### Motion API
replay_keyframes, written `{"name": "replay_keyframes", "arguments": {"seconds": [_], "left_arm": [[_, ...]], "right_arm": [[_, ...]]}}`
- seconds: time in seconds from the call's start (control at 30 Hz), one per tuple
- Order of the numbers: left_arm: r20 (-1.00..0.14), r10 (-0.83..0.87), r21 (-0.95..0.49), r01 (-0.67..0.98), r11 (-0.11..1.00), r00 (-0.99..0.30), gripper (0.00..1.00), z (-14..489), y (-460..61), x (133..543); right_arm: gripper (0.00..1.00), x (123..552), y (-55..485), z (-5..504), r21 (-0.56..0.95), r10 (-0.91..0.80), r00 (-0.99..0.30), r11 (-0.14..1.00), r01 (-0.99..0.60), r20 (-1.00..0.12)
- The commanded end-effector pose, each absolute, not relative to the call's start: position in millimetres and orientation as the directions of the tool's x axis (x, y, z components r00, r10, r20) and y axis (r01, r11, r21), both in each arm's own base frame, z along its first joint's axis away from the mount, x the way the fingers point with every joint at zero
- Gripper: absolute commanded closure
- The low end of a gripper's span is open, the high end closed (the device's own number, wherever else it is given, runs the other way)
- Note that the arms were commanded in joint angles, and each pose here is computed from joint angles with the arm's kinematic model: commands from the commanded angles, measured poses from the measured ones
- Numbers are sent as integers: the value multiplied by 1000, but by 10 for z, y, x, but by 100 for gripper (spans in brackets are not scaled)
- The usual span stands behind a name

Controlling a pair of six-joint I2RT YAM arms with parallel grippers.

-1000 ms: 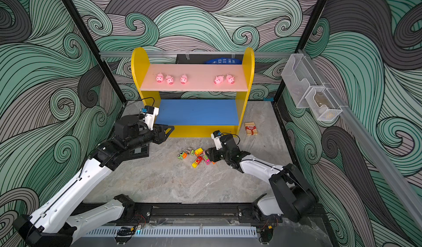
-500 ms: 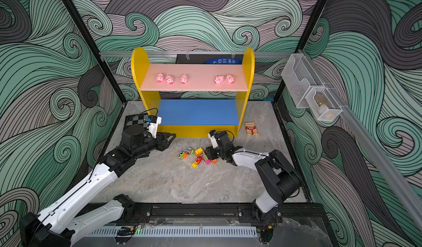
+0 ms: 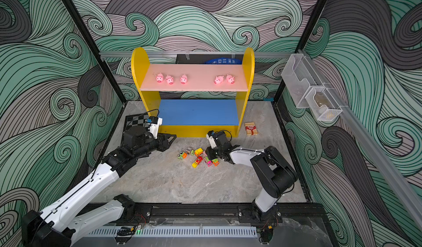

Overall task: Organize plastic toys on shelves
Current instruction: Pick up the plastic toy at the center of the board.

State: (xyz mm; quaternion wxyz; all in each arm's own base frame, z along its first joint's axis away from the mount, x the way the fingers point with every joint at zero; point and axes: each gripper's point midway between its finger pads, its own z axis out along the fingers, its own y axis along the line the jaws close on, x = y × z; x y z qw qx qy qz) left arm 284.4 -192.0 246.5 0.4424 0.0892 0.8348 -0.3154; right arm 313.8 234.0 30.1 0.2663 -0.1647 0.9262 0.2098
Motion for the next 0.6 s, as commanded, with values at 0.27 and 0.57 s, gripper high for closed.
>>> {"name": "replay_keyframes", "arguments": {"seconds": [0.27,0.57], "left_arm": [[-797,-120,-438,430,790,-592,55,2351,-1933,2877],[-793,-108,-430,424,797,-600,55,2258,-1931,2890]], "right_arm": [[89,3237,1691,599,177,-33,-743,964,-201,-668],[88,3002,1257,442,121,35,-748,991,-61,-663]]}}
